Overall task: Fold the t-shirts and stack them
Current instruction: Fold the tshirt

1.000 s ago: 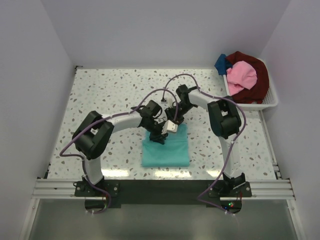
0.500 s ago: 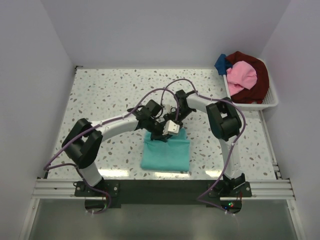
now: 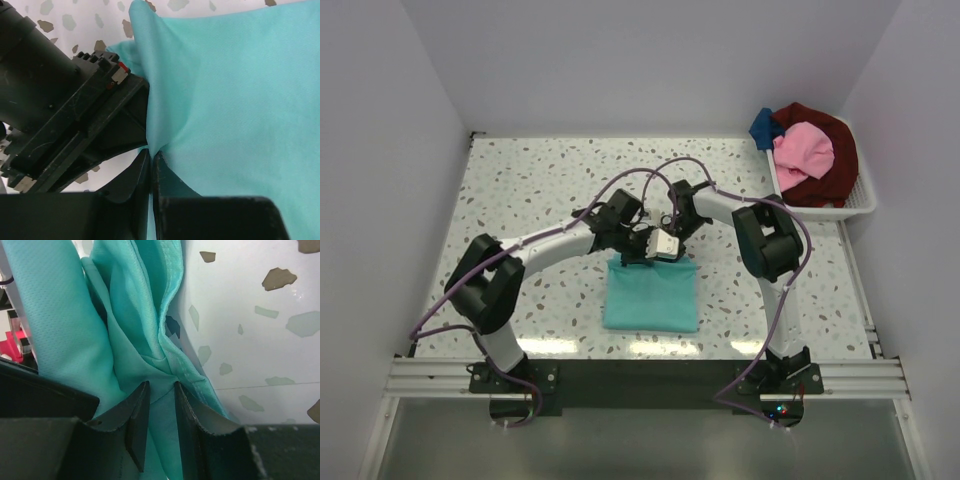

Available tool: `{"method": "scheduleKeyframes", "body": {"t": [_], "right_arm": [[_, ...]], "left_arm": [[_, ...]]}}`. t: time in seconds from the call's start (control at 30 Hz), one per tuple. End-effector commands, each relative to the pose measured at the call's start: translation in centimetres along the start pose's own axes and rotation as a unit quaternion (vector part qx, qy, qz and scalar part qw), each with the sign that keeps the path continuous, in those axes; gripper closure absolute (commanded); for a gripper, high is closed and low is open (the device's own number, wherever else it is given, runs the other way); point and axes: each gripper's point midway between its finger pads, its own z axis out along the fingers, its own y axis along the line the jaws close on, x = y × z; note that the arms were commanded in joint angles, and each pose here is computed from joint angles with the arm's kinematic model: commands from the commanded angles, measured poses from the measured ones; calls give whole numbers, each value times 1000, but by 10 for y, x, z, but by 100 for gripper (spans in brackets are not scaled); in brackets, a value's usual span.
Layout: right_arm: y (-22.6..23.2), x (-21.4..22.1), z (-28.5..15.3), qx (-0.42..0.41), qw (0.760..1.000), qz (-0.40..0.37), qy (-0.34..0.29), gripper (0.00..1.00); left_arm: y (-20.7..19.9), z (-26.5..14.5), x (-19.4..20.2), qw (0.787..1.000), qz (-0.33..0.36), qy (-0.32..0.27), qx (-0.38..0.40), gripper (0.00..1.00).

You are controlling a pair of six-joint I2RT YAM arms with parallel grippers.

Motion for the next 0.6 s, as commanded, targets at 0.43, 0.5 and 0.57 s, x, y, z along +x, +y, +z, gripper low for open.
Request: {"method": "scheduleKeyframes", "body": {"t": [0.43, 0.5, 0.57], "right_arm": [[-3, -2, -13, 34, 998, -43, 21, 68], [-1, -11, -21, 41, 998, -52, 16, 66], [3, -22, -32, 47, 997, -63, 12, 66]], "left_arm": [[26, -5, -4, 988, 116, -17, -105, 100], [19, -5, -6, 987, 124, -20, -96, 100], [13, -5, -9, 987, 134, -22, -90, 100]]}}
